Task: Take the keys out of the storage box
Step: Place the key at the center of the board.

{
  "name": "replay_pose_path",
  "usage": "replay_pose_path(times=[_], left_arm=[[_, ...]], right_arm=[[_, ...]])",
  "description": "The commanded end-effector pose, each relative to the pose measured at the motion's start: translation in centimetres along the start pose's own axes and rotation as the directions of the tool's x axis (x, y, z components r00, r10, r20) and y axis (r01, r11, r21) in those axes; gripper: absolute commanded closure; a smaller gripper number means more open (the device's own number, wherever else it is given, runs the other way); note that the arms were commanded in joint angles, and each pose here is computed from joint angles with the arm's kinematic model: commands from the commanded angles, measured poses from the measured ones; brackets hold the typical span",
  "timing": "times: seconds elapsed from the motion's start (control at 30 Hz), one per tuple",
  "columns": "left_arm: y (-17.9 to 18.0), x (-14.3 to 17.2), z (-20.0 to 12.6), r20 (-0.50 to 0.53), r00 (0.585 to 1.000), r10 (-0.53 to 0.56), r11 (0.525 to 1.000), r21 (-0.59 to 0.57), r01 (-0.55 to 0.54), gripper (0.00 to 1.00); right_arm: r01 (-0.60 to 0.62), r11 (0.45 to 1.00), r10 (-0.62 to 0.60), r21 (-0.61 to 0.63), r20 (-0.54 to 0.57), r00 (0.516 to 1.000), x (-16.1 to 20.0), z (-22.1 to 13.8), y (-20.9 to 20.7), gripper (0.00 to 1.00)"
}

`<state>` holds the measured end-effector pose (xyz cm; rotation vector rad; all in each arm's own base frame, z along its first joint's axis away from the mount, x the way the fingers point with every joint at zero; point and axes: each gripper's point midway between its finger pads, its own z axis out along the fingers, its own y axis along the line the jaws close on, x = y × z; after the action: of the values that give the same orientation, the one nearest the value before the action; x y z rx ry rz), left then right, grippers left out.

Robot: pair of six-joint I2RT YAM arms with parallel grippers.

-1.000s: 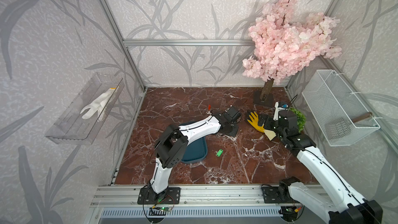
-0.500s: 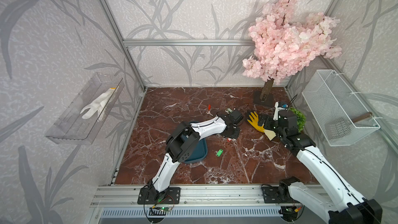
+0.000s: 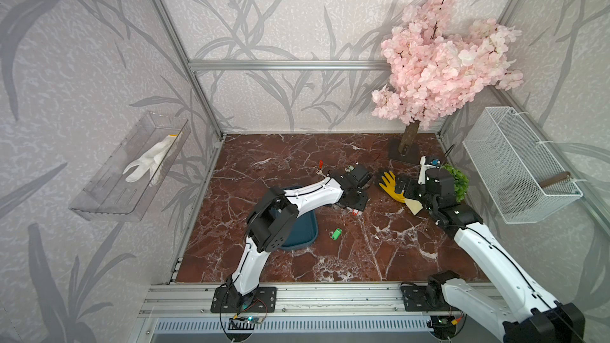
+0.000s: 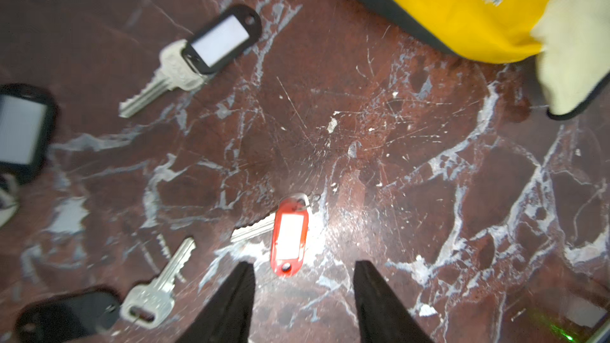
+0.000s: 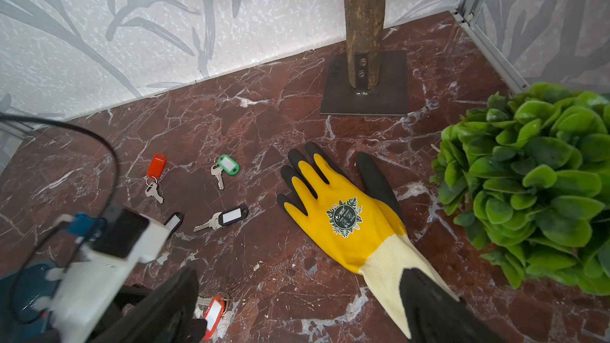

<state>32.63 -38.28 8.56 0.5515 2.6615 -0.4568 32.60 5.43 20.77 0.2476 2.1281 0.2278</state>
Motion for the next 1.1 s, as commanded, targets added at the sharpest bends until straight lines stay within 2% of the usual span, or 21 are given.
replay_pose_path(times=[0.0,0.27,0.47,0.7,0.9,1.07], left_arm=[[1.4,-2.5,-4.5,0.128,0.991,-0.025,0.999,-0.024,0.028,0.38],[8.2,-2.4,-10.9,0.274,0.952,-0.137,0.977,-0.118,0.175,0.17],[15.6,-1.0,-16.1,0.429,0.866,-0.256,0.91,-0.195,0.366,0.09],[21.7,2.8,-20.5,0.486,0.804,-0.343,0.819,-0.265,0.51,0.06],[25.6,6.9,-21.7,0.488,0.738,-0.467,0.735,-0.25,0.63,0.03],[27.8,9.9,-21.4,0.475,0.66,-0.583,0.661,-0.195,0.724,0.03]], right_arm=[[0.006,1.0,-0.006,-0.014,0.015,1.0,-1.2,-0.6,0.5,0.01],[0.028,0.997,-0.028,-0.067,0.001,1.0,-1.3,-0.4,1.6,0.01],[0.044,0.986,-0.049,-0.163,-0.024,0.999,-0.8,0.1,3.4,0.01],[0.056,0.974,-0.07,-0.218,-0.056,0.996,-0.2,0.8,4.9,0.01],[0.093,0.962,-0.115,-0.257,-0.073,0.991,0.2,1.3,6.6,0.01],[0.175,0.938,-0.207,-0.3,-0.081,0.975,0.8,1.5,8.9,0.01]])
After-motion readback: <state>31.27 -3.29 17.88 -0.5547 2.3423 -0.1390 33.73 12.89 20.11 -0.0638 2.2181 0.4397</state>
